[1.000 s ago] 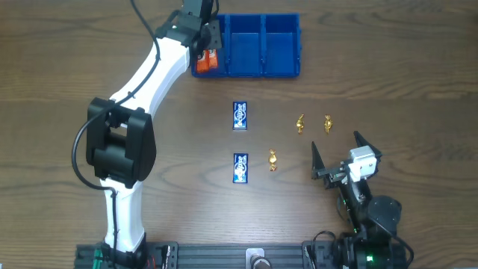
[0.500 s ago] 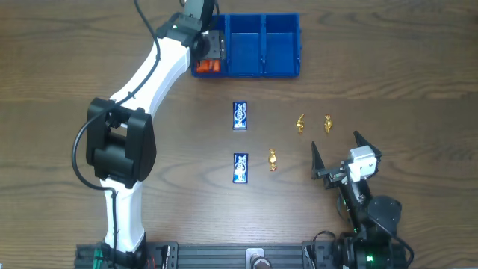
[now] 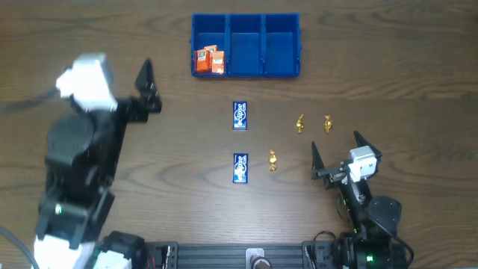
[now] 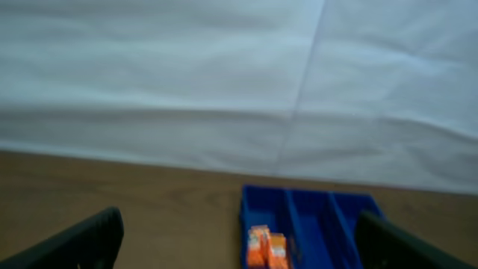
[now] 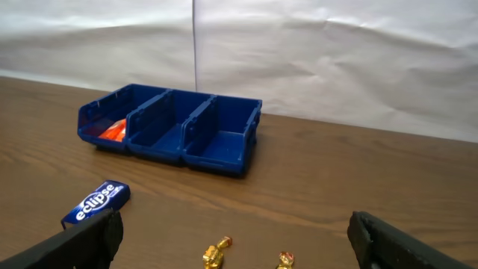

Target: Sort Candies Into Trays

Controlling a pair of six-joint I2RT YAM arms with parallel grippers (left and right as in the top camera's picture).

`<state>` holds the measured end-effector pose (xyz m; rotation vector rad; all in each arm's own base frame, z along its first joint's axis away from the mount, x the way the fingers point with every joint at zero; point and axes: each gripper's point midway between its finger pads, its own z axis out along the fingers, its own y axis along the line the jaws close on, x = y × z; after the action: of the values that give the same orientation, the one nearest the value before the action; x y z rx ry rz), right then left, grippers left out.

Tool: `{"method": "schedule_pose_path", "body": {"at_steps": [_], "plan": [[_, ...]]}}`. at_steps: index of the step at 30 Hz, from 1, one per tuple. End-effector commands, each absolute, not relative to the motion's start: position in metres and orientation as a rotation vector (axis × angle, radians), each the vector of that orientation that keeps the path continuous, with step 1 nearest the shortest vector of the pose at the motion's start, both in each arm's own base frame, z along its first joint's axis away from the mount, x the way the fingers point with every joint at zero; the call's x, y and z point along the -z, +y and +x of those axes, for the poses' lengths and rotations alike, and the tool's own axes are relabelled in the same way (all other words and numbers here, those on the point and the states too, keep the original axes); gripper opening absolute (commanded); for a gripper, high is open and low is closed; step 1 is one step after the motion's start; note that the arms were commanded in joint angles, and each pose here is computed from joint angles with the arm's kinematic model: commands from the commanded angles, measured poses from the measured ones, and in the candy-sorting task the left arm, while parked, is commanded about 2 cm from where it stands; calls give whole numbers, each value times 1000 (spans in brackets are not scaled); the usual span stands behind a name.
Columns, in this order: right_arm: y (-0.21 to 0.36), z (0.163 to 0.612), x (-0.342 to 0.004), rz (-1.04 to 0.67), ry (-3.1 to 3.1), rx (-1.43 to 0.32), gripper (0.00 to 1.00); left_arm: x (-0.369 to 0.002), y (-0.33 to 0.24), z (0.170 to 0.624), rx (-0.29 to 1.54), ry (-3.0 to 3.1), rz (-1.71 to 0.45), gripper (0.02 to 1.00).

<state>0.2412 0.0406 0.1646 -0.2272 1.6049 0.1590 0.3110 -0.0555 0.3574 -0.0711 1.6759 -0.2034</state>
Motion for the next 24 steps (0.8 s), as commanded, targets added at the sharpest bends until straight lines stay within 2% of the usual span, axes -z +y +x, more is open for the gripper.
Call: {"method": "schedule_pose_path", "body": {"at_steps": [1, 5, 8, 11, 24], "plan": [[42, 241, -163, -243, 1605, -152, 998, -298, -23, 265, 149, 1589, -54, 1000], [42, 241, -163, -243, 1605, -152, 998, -237, -11, 245, 115, 1574, -64, 1000], [42, 241, -163, -243, 1605, -152, 998, -177, -10, 244, 101, 1600, -59, 998], [42, 241, -163, -243, 1605, -152, 998, -139, -10, 244, 95, 1718, -58, 996], [42, 241, -163, -242, 1605, -152, 996, -135, -10, 243, 95, 1733, -58, 996]]}}
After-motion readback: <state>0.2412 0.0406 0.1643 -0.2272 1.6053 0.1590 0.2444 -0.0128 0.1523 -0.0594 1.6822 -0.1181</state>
